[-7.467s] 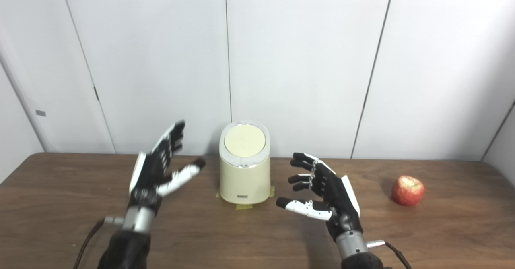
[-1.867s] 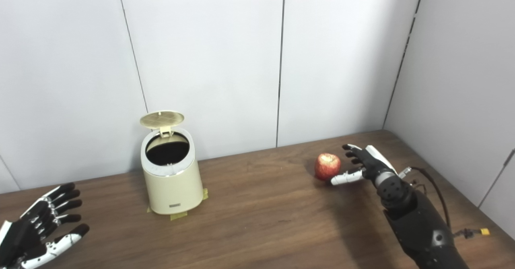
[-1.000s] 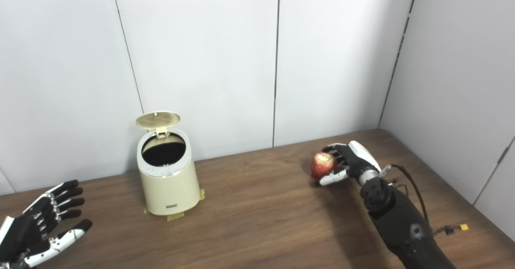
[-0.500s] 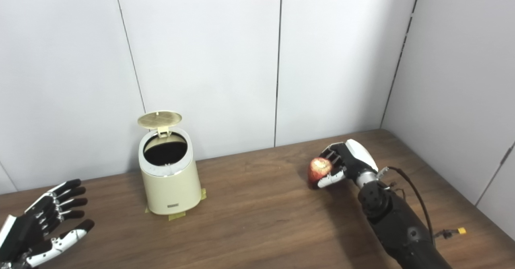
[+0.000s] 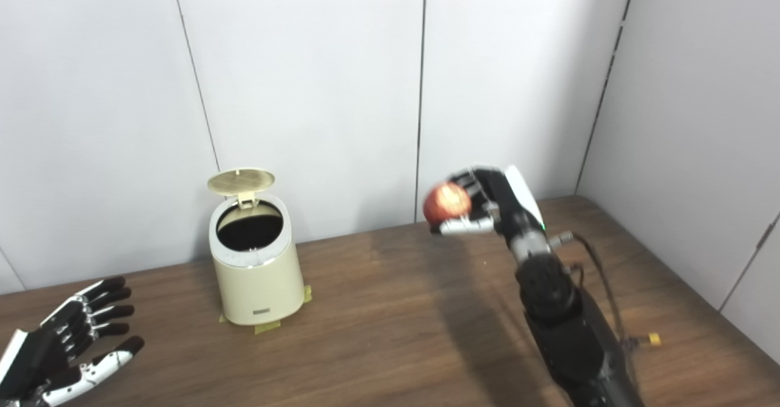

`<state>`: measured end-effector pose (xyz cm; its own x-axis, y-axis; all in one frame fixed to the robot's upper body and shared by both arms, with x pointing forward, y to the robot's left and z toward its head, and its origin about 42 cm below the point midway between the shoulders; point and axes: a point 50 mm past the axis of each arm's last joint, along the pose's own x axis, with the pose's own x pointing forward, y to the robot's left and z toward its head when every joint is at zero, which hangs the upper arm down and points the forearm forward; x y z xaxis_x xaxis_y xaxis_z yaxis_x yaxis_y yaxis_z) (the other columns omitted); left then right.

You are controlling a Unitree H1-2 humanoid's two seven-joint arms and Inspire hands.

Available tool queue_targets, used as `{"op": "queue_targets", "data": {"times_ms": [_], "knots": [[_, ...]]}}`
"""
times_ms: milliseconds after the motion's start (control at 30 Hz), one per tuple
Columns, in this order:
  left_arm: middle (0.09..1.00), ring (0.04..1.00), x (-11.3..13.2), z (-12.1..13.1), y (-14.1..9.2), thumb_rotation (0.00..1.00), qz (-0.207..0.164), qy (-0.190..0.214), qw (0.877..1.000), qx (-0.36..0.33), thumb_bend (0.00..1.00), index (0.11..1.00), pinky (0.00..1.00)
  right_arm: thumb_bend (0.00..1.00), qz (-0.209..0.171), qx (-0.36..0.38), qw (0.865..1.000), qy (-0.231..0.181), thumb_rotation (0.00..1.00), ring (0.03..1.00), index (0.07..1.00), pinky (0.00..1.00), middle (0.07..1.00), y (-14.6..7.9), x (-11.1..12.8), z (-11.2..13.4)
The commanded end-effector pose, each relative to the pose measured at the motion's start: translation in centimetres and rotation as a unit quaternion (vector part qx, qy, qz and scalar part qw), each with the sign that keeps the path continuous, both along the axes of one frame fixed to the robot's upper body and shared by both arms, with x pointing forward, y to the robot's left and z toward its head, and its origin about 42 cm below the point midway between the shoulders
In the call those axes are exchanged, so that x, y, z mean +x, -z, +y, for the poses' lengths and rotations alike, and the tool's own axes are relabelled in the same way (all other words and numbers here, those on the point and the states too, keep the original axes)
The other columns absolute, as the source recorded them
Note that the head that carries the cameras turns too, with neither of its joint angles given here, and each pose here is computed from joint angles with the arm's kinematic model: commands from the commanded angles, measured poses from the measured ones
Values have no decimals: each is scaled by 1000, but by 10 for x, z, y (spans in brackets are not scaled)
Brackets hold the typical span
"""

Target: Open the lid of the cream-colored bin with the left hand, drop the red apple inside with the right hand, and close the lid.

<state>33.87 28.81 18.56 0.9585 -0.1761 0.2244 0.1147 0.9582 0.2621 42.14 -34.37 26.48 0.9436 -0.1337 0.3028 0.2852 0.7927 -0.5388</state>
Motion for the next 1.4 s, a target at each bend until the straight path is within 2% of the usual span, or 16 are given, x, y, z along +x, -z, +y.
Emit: {"op": "queue_targets", "data": {"times_ms": [0,67,167,400,600,700,833,1033,1367], "knots": [[815,757,7,-2,-17,0,-45,9,999,12,589,832,687,523,-43,9,999,-30,0,374,521,332,427,-34,5,21],[817,761,8,-3,-15,0,-46,10,999,13,595,837,687,522,-52,-2,998,-47,1,359,527,319,426,-43,5,36],[816,765,8,-5,-11,2,-44,8,999,13,618,841,688,523,-65,-19,995,-71,5,393,526,377,430,-53,7,54],[801,749,10,-13,0,98,-44,10,999,8,679,833,646,526,-83,-17,987,-135,7,422,512,433,446,-61,20,91],[802,755,10,-26,5,135,-42,12,999,-2,710,830,650,523,-75,9,981,-180,3,386,525,382,434,-60,25,124],[802,753,10,-32,6,144,-43,9,999,0,712,831,644,521,-69,-4,981,-183,4,374,529,345,419,-58,28,136],[803,754,10,-40,6,162,-39,8,999,-5,733,828,653,521,-51,1,979,-198,1,385,529,366,422,-54,34,150],[806,766,11,-46,5,161,-38,9,999,-12,735,826,666,521,-31,-4,980,-196,3,349,527,293,416,-50,43,167],[804,767,11,-53,3,171,-43,8,999,-16,736,826,683,526,-24,-10,977,-214,3,387,515,332,431,-48,58,185]]}}
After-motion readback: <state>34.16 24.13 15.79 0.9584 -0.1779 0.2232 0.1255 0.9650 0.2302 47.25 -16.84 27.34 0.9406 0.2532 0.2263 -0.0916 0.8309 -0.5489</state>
